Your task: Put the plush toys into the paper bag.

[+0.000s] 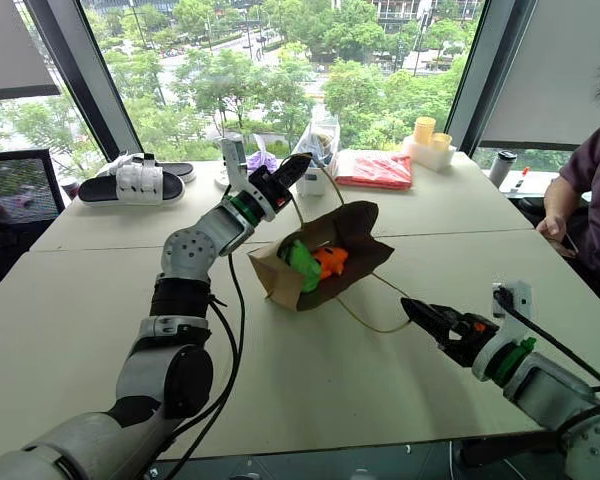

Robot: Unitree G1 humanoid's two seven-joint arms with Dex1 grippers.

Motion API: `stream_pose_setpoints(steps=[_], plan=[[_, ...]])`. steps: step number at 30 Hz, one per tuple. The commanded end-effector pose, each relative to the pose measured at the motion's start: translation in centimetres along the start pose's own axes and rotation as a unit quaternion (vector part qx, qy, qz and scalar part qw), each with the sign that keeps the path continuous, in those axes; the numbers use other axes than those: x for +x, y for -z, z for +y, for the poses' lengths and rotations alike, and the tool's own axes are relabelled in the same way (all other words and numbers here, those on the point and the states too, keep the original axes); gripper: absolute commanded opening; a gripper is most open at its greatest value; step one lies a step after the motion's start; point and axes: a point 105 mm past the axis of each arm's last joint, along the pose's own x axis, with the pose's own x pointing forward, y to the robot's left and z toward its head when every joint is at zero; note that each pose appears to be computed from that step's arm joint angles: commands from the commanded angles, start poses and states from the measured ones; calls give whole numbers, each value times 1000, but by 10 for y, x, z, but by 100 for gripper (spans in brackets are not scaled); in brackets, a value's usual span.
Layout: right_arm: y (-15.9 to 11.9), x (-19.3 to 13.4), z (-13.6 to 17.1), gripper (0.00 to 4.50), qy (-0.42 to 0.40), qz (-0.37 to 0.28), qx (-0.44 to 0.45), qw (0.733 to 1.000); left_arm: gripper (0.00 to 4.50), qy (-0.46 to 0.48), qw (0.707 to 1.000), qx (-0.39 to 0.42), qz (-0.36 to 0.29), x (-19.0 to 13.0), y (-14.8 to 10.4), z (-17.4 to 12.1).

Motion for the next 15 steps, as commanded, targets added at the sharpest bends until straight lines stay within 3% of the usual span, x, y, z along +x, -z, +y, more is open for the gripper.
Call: stream_pose_setpoints(steps=[1, 2, 5, 12, 15], plan=[[0, 3, 14, 442, -19, -17, -1, 1000, 0, 24, 999, 22, -2, 4, -5, -16], [1, 3, 14, 442, -18, -15, 0, 1000, 0, 24, 999, 23, -2, 4, -5, -16], [2, 6, 15, 359, -19, -23, 11, 999, 0, 24, 999, 24, 0, 2, -3, -14], [-16, 9, 55, 7, -110, -45, -4, 993, 0, 34, 998, 52, 16, -1, 2, -16], [-36, 7, 79, 7, -166, -79, -10, 983, 0, 45, 997, 60, 31, -4, 6, -17]])
